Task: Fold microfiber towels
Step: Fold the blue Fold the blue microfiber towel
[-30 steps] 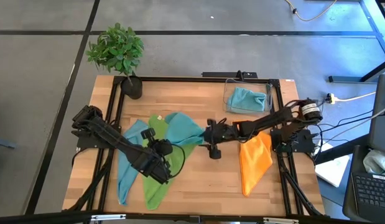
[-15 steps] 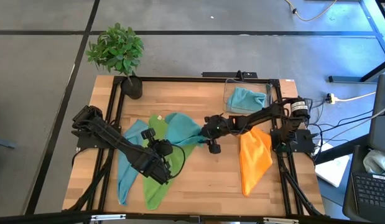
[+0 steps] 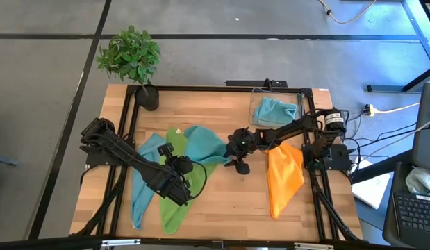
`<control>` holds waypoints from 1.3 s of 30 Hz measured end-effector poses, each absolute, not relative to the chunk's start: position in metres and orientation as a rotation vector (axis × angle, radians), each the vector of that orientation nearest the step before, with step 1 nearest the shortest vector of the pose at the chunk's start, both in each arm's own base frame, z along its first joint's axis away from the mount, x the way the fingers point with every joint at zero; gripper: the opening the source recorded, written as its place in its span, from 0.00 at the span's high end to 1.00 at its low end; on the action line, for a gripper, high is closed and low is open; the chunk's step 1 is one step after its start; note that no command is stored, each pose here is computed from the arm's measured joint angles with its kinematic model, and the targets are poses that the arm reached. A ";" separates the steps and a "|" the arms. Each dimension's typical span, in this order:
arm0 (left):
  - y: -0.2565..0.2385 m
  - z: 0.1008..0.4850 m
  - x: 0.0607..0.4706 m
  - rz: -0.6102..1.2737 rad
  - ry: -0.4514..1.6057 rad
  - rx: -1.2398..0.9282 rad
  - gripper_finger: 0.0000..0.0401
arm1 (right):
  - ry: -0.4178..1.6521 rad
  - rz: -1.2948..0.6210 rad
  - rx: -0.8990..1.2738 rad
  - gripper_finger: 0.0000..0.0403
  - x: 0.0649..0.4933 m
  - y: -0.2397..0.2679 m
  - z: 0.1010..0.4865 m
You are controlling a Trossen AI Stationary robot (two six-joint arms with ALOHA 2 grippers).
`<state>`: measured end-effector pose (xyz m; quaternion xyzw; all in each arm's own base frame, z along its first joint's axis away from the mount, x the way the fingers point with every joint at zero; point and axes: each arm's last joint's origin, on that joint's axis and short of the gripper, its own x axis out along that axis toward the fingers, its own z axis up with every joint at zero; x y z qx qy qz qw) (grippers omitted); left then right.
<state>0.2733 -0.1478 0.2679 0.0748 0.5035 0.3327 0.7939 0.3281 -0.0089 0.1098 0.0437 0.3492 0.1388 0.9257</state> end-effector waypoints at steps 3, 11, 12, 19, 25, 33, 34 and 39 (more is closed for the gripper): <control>-0.148 0.268 0.273 0.715 1.082 0.161 1.00 | 0.722 0.265 0.078 0.60 0.328 -0.010 0.109; -0.146 0.268 0.271 0.724 1.101 0.184 1.00 | 0.718 0.274 0.051 0.95 0.328 -0.010 0.109; -0.146 0.268 0.271 0.726 1.105 0.189 1.00 | 0.718 0.273 0.050 0.97 0.328 -0.010 0.109; -0.137 0.269 0.270 0.768 1.135 0.231 1.00 | 0.694 0.244 0.029 0.98 0.325 -0.010 0.131; -0.119 0.271 0.273 0.844 1.160 0.243 1.00 | 0.759 -0.015 -0.211 0.98 0.307 -0.010 0.193; -0.090 0.280 0.288 0.963 0.993 0.431 1.00 | 0.681 -0.459 -0.632 0.98 0.272 -0.004 0.272; -0.085 0.282 0.290 0.979 0.975 0.456 1.00 | 0.664 -0.500 -0.655 0.98 0.269 -0.005 0.278; -0.067 0.290 0.297 1.036 0.938 0.529 1.00 | 0.636 -0.610 -0.712 0.98 0.258 -0.012 0.295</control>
